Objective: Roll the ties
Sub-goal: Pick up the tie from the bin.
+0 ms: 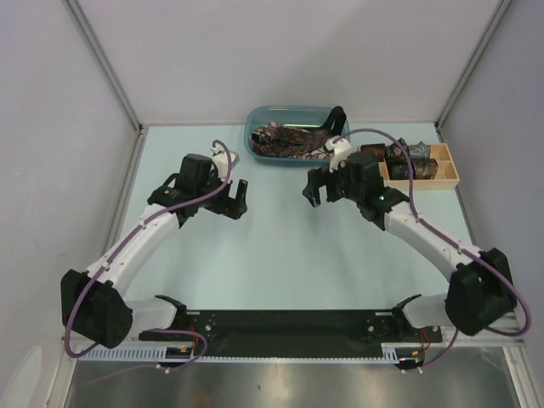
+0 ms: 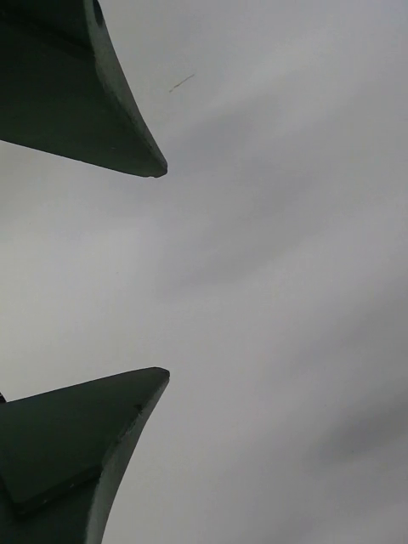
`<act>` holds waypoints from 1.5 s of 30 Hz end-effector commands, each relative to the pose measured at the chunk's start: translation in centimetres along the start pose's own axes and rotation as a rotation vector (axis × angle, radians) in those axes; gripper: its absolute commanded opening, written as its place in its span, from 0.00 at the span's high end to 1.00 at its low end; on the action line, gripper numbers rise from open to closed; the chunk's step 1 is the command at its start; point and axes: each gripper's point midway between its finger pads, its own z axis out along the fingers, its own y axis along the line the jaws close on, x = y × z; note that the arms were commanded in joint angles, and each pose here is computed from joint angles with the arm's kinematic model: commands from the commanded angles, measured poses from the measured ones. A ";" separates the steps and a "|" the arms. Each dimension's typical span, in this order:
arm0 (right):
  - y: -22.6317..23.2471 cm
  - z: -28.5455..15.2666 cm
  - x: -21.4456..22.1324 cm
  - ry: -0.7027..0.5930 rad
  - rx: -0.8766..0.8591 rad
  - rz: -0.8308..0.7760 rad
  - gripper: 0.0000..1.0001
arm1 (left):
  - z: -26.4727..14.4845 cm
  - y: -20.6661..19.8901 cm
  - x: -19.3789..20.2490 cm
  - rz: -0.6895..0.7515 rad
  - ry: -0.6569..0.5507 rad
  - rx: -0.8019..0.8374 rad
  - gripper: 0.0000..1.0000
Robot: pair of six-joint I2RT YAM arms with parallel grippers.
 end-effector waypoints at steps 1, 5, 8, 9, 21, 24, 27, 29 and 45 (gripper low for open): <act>-0.9 4.4 -5.9 -0.091 0.015 -0.088 0.00 | -3.1 0.4 -4.4 0.027 -0.115 0.026 0.00; -2.2 10.3 -8.4 -0.047 0.035 -0.117 0.00 | -4.4 2.3 -5.8 -0.031 -0.179 0.016 0.00; -3.3 14.8 -10.3 -0.036 0.065 -0.120 0.00 | -4.9 4.1 -5.9 -0.064 -0.194 -0.022 0.00; -3.1 15.3 -13.0 -0.084 0.067 -0.128 0.00 | -4.8 4.5 -5.6 -0.075 -0.188 -0.029 0.00; -5.9 26.2 -12.5 -0.130 0.155 -0.119 0.00 | -5.0 6.6 -3.0 -0.142 -0.162 -0.078 0.01; -6.9 27.8 -11.8 -0.154 0.192 -0.113 0.00 | -5.2 6.6 -2.3 -0.143 -0.156 -0.084 0.00; -7.1 29.0 -10.6 -0.151 0.198 -0.109 0.01 | -5.4 6.9 -2.1 -0.142 -0.154 -0.102 0.00; -7.2 29.7 -9.5 -0.139 0.204 -0.109 0.02 | -5.4 7.1 -1.8 -0.144 -0.145 -0.111 0.00; -10.9 31.5 -7.5 -0.152 0.272 -0.094 0.26 | -5.7 7.7 -1.1 -0.149 -0.136 -0.132 0.00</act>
